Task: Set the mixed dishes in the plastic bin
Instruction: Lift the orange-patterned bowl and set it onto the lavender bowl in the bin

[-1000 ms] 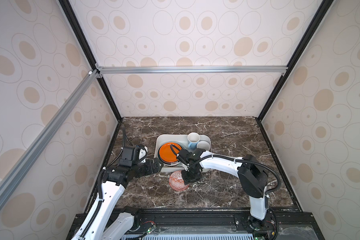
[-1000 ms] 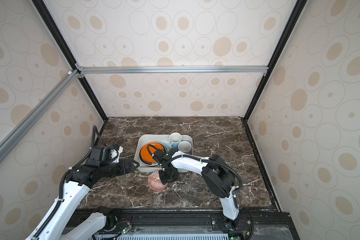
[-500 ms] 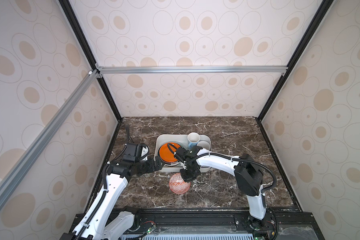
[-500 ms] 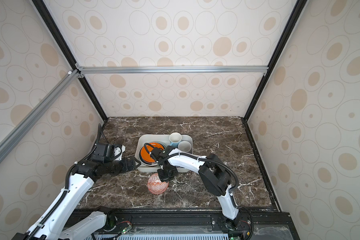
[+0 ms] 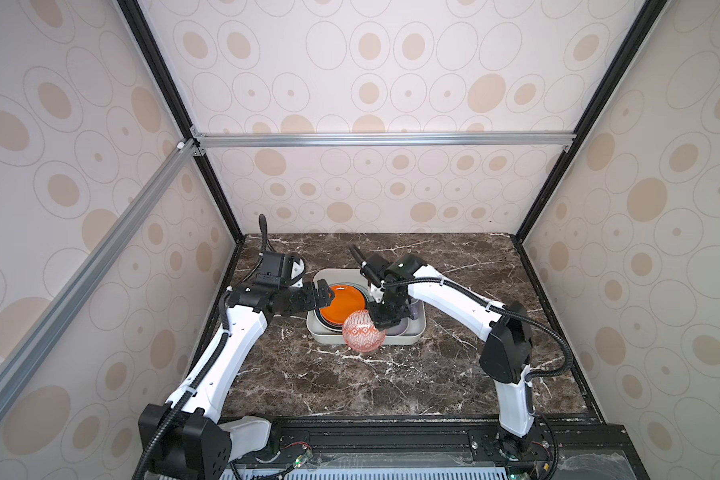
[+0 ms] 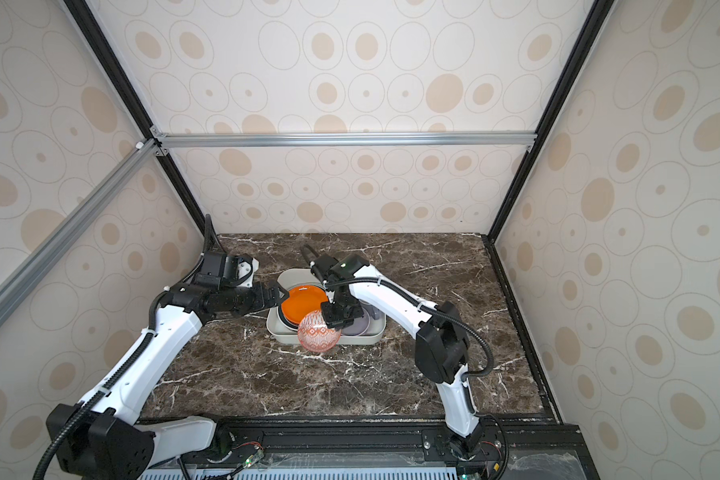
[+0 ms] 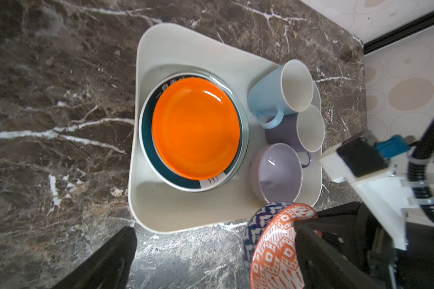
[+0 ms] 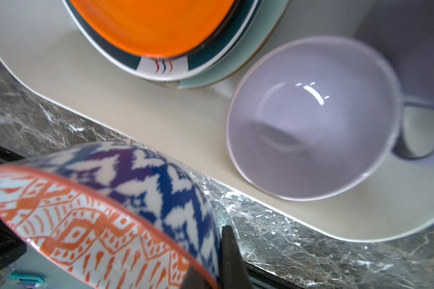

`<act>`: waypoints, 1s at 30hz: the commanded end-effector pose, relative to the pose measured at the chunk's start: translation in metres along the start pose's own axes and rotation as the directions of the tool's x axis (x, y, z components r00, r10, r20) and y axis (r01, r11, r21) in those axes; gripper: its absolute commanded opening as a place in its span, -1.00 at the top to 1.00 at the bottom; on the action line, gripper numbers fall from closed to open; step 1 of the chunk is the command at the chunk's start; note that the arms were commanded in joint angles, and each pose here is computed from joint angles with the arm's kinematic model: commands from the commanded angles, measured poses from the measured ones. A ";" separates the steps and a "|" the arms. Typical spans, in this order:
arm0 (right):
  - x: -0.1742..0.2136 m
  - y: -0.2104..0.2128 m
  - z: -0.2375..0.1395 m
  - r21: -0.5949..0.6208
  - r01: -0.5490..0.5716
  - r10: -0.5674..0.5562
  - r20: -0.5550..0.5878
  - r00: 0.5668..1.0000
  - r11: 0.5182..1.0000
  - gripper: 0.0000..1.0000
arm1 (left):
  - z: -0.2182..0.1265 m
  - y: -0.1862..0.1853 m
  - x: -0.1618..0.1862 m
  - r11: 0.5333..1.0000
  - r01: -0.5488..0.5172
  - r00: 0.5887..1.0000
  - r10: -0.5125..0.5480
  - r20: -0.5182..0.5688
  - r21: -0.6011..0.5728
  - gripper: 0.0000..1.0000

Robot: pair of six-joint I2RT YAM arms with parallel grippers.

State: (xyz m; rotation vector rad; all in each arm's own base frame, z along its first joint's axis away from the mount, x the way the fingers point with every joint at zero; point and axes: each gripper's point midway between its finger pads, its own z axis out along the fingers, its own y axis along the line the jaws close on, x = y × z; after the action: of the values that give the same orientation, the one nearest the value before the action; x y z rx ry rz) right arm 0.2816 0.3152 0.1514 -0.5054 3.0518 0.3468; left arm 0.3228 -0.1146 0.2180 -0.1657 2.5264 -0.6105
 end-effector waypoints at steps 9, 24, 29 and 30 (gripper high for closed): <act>-0.021 -0.072 -0.021 0.020 -0.094 0.094 -0.014 0.995 0.995 0.86 | 0.034 -0.057 -0.058 0.989 -0.051 0.997 0.042 0.061 0.138 -0.98; -0.021 -0.081 0.009 0.001 -0.106 0.105 -0.084 0.991 0.994 0.86 | 0.081 -0.089 -0.066 0.984 -0.107 0.994 0.109 -0.006 0.140 -0.99; -0.017 -0.081 0.019 -0.004 -0.112 0.111 -0.107 0.988 0.994 0.85 | 0.087 -0.087 -0.067 0.985 -0.113 0.993 0.116 -0.021 0.129 -0.98; -0.016 -0.082 0.020 -0.005 -0.116 0.115 -0.110 0.987 0.993 0.85 | 0.089 -0.087 -0.067 0.985 -0.114 0.993 0.118 -0.025 0.128 -0.98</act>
State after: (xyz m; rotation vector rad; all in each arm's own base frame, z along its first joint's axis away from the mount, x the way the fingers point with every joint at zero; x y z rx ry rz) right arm 0.3286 0.2481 0.1197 -0.3462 3.1709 0.3197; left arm 0.4216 -0.2106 0.2127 0.0101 2.5100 -0.7422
